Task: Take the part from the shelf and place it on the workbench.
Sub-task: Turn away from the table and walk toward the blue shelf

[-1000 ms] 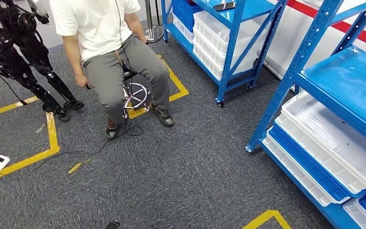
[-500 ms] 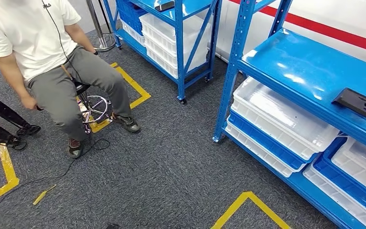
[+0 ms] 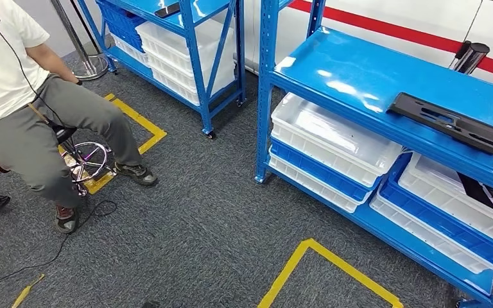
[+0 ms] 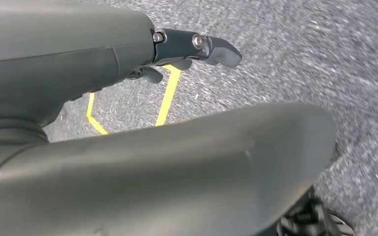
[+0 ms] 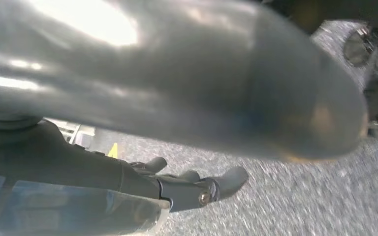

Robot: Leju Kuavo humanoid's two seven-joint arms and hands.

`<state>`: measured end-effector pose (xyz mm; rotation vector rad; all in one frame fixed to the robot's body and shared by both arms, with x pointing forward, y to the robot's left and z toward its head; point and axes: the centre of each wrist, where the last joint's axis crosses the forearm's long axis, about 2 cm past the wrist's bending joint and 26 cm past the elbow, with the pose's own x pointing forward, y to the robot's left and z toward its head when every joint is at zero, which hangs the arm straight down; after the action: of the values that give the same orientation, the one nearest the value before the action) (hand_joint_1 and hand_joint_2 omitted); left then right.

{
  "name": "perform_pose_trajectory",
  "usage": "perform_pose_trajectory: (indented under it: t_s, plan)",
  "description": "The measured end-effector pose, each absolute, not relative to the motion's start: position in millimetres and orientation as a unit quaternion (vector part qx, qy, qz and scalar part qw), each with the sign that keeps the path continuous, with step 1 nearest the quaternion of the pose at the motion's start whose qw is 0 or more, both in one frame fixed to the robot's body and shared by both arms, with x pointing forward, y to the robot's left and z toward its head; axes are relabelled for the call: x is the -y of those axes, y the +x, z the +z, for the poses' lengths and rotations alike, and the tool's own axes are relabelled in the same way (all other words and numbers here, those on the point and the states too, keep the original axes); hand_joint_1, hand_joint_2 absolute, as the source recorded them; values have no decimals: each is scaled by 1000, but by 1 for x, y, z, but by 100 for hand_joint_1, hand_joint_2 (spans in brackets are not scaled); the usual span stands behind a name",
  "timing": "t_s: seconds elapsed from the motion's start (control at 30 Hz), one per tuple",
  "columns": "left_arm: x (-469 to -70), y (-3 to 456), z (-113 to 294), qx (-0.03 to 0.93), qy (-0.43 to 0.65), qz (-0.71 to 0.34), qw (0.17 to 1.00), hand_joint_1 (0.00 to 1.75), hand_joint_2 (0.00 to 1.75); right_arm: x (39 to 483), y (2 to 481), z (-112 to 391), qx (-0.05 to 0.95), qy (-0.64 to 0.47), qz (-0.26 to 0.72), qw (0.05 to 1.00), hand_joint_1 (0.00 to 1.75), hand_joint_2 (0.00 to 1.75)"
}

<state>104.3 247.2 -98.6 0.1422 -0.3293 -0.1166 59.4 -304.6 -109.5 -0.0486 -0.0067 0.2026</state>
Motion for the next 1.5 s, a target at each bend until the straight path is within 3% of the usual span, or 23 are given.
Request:
perform_pose_trajectory:
  t_s: [0.17,0.3,0.37,0.5,1.5]
  plan:
    - [-247,107,-98,166,70,-58,982,0,0,305,59,-109,4,-24,101,995,0,0]
    - [-247,105,-98,164,70,-58,982,0,175,304,59,-110,4,-23,102,995,0,0]
    - [-246,104,-98,164,70,-58,982,0,175,304,58,-110,3,-23,102,995,0,0]
    - [-249,105,-99,164,73,-58,982,0,175,301,57,-110,4,-21,104,994,0,175]
    - [-247,100,-99,159,75,-60,982,0,175,304,59,-109,-18,-59,117,991,0,175]
